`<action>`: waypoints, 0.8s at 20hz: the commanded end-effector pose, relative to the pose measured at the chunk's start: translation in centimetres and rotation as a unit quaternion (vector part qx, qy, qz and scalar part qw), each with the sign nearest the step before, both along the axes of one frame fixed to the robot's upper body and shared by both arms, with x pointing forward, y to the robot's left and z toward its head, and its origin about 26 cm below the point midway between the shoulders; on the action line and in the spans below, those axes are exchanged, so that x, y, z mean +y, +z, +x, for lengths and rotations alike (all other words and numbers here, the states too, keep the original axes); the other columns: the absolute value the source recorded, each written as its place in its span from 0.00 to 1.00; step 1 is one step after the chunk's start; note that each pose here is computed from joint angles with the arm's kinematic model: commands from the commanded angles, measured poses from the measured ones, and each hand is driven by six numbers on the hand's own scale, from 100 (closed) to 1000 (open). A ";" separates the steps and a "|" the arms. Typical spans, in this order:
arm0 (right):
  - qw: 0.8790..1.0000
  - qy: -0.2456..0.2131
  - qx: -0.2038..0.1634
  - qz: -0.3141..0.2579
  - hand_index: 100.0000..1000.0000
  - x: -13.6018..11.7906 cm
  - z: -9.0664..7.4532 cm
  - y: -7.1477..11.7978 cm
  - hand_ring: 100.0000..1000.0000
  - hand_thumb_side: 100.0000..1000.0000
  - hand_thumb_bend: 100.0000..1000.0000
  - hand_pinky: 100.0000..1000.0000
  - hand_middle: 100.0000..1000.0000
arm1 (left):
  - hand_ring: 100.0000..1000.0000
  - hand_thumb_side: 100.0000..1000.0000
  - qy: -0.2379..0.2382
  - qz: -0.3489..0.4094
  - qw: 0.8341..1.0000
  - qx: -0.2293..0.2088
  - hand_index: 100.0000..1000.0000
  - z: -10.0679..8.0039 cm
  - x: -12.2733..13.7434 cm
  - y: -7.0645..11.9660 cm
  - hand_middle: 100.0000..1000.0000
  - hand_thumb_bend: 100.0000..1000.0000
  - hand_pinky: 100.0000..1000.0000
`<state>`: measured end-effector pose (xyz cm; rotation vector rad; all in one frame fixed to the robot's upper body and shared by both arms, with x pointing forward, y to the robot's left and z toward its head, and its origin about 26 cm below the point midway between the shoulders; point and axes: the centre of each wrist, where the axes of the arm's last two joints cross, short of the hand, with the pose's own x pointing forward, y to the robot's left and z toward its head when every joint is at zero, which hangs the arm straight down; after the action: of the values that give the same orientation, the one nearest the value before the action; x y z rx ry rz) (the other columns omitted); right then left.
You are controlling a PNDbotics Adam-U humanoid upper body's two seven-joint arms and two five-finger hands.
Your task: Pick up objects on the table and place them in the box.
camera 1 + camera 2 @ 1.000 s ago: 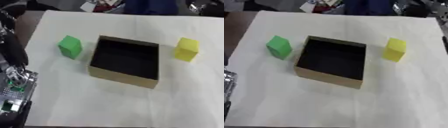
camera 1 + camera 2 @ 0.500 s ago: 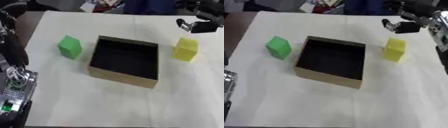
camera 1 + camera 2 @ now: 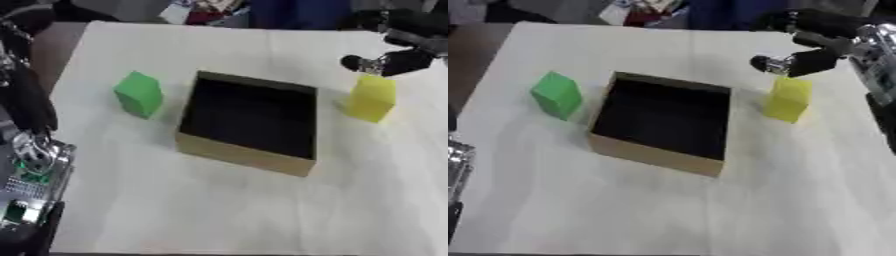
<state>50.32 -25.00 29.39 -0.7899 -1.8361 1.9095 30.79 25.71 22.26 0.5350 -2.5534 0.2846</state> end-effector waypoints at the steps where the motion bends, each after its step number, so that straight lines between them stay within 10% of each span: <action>1: 1.000 -0.012 -0.013 -0.009 0.94 -0.7 -0.7 2.4 1.00 1.00 0.64 1.00 0.90 | 0.60 1.00 -0.005 0.005 1.000 -0.014 0.73 -0.2 -0.1 0.8 0.61 0.06 0.70; 9: 0.995 -0.061 0.007 -0.078 0.96 -1.1 -1.1 3.2 1.00 0.97 0.96 1.00 0.95 | 0.60 1.00 -0.005 0.005 1.000 -0.013 0.73 -0.2 -0.1 0.7 0.61 0.06 0.70; 16: 0.982 -0.129 0.026 -0.133 0.98 -1.9 -1.1 2.8 1.00 0.57 0.98 1.00 0.97 | 0.60 1.00 -0.005 0.005 1.000 -0.013 0.73 -0.2 -0.1 0.8 0.61 0.06 0.69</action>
<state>49.66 -25.71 30.38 -0.9238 -1.4156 2.0220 30.79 25.71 22.27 0.5320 -2.5512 0.2828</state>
